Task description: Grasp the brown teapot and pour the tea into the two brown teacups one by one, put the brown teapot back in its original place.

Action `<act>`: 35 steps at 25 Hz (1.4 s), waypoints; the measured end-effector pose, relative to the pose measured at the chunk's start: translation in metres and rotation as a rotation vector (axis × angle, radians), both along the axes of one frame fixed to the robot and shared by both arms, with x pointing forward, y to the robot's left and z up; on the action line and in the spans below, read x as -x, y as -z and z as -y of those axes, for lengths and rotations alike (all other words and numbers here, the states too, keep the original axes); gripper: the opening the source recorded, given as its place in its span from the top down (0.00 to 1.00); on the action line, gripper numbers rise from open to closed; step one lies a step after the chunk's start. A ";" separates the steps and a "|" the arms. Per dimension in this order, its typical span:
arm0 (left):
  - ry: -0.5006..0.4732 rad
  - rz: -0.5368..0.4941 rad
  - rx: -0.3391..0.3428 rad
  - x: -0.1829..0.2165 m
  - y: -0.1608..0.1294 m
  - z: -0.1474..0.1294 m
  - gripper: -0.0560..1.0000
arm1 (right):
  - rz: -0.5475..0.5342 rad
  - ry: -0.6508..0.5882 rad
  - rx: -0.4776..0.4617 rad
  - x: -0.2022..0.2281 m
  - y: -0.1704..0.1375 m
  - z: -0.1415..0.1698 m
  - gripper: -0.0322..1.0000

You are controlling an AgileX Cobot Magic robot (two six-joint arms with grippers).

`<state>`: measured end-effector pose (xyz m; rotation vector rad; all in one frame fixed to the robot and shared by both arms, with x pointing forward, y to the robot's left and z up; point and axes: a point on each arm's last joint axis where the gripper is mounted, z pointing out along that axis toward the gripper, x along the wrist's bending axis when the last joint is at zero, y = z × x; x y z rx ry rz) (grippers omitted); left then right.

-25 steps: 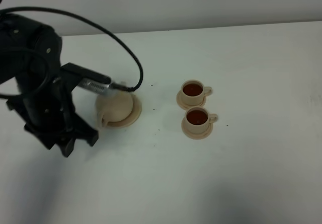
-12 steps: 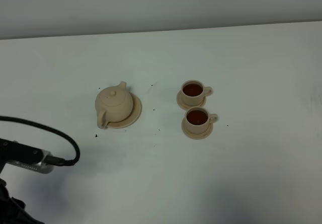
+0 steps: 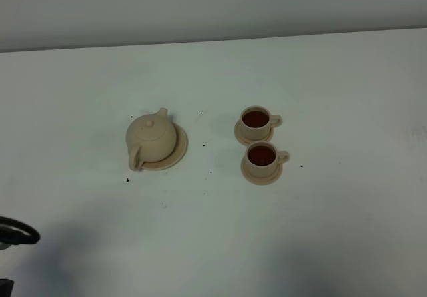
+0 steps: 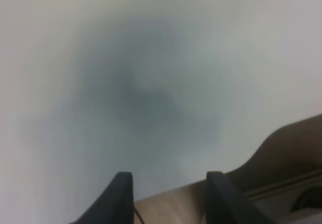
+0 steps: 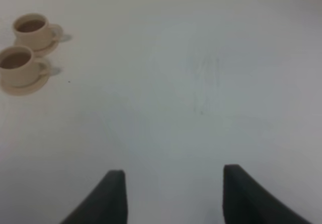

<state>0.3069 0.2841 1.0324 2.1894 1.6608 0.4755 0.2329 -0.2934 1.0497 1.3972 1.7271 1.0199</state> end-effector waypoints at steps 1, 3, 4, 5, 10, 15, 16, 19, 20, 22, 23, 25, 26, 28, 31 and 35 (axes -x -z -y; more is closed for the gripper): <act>-0.017 0.026 0.011 0.003 -0.002 -0.003 0.58 | 0.000 0.000 0.000 0.000 0.000 0.000 0.53; -0.067 0.085 0.030 0.011 -0.006 -0.009 0.58 | 0.000 0.000 0.000 0.000 0.000 0.000 0.53; -0.104 0.112 0.037 0.014 -0.007 -0.012 0.58 | 0.000 0.000 0.000 0.000 0.000 0.000 0.53; -0.140 0.132 0.039 0.017 -0.008 -0.015 0.58 | 0.000 0.000 0.000 0.000 0.000 0.000 0.53; -0.232 0.237 0.041 0.033 -0.012 -0.022 0.58 | 0.000 0.000 0.000 0.000 0.000 0.000 0.53; -0.258 0.355 0.051 0.052 -0.014 -0.024 0.58 | 0.000 0.000 0.000 0.000 0.000 0.000 0.53; -0.258 0.380 0.055 0.056 -0.014 -0.024 0.58 | 0.000 0.000 0.000 0.000 0.000 0.000 0.53; -0.256 0.434 0.064 0.064 -0.015 -0.024 0.58 | 0.000 0.000 0.000 0.000 0.000 0.000 0.53; -0.255 0.449 0.066 0.066 -0.015 -0.024 0.58 | 0.000 0.000 0.000 0.000 0.000 0.000 0.53; -0.254 0.482 0.072 0.071 -0.015 -0.025 0.58 | 0.000 0.000 0.000 0.000 0.000 0.000 0.53; -0.254 0.499 0.075 0.074 -0.015 -0.025 0.58 | 0.000 0.000 0.000 0.000 0.000 0.000 0.53; -0.254 0.526 0.079 0.078 -0.015 -0.025 0.58 | 0.000 0.000 0.000 0.000 0.000 0.000 0.53; -0.254 0.529 0.079 0.078 -0.015 -0.025 0.58 | 0.000 0.000 0.000 0.000 0.000 0.000 0.53; -0.256 0.528 0.075 0.078 -0.014 -0.025 0.58 | 0.000 0.000 0.000 0.000 0.000 0.000 0.53; -0.269 0.532 0.074 0.078 -0.014 -0.026 0.58 | 0.000 0.000 0.000 0.000 0.000 0.000 0.53; -0.289 0.534 0.069 0.079 -0.014 -0.027 0.58 | 0.000 0.000 -0.001 0.000 0.000 0.000 0.53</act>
